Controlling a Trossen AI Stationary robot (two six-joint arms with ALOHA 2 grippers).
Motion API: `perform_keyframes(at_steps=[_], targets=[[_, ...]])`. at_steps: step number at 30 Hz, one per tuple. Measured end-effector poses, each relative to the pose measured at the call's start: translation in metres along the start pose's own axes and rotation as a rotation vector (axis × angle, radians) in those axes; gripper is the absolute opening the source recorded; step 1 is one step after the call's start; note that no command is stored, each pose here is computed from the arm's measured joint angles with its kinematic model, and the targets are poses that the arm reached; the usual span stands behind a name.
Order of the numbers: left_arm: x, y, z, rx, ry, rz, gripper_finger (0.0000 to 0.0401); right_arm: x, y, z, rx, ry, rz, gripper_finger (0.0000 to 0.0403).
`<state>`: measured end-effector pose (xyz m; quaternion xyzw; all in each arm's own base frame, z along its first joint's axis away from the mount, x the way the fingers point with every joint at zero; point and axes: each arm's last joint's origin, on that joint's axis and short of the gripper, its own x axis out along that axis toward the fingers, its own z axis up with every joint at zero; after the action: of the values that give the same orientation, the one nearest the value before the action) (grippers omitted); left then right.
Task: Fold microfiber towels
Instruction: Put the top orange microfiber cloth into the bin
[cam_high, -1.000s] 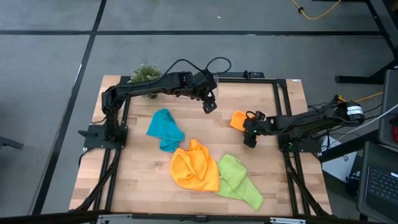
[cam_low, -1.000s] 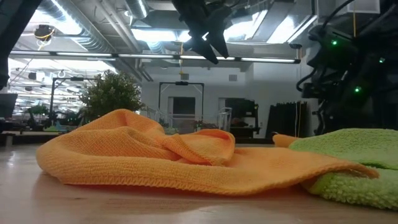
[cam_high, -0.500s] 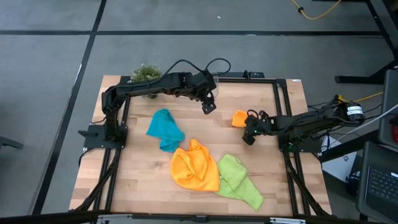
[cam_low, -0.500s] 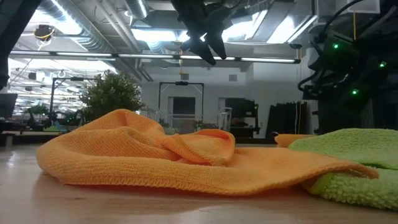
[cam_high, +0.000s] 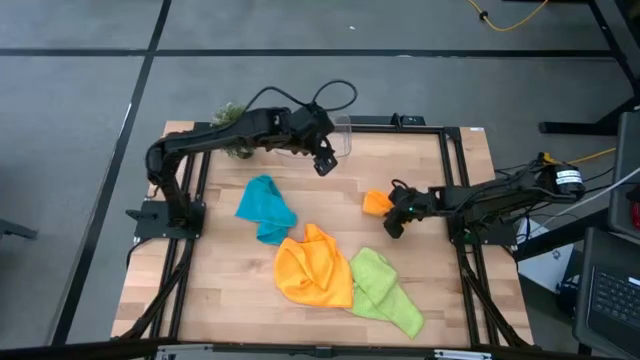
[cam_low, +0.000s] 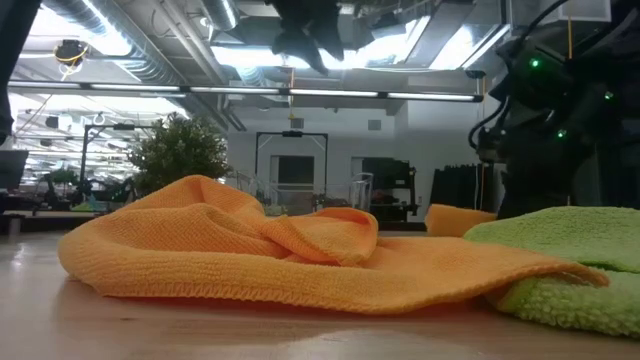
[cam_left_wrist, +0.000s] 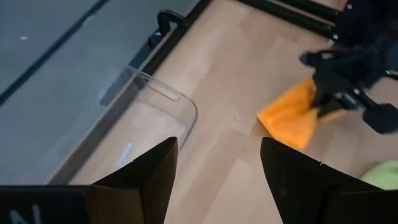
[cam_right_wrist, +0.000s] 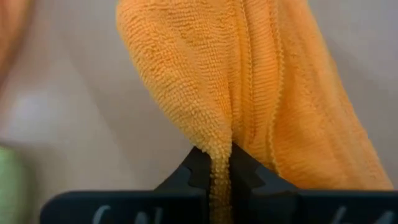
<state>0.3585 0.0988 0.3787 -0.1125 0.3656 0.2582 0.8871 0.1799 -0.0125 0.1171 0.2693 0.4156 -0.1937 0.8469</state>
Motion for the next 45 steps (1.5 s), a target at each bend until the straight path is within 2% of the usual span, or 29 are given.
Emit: perform_keyframes(at_steps=[9,14,19,26,29,32,39,45], targets=[[-0.017,0.005,0.001,-0.006,-0.032,0.031,0.0225,0.000,0.006,0.006,0.037,-0.028,0.115,0.0020],[-0.017,0.005,0.001,-0.005,-0.031,0.032,0.0225,-0.003,0.012,0.022,0.078,-0.177,0.187,0.0020],[-0.017,0.005,0.000,-0.004,-0.025,0.033,0.0225,-0.009,0.011,0.045,0.096,-0.315,0.165,0.0020],[-0.017,0.005,0.000,-0.002,-0.018,0.035,0.0225,-0.037,0.025,0.106,-0.056,-0.519,0.156,0.0020],[-0.017,0.004,-0.003,0.006,0.006,0.038,0.0225,-0.051,0.027,0.138,-0.131,-0.575,0.102,0.0020],[-0.021,0.003,-0.005,0.013,0.014,0.034,0.0225,-0.056,0.026,0.172,-0.210,-0.567,0.017,0.0020],[-0.049,0.000,-0.007,0.026,-0.024,0.023,0.0225,-0.027,0.014,0.257,-0.389,-0.500,-0.088,0.0020],[-0.071,0.004,-0.011,0.030,-0.041,0.041,0.0225,0.008,-0.001,0.306,-0.577,-0.345,-0.070,0.0020]])
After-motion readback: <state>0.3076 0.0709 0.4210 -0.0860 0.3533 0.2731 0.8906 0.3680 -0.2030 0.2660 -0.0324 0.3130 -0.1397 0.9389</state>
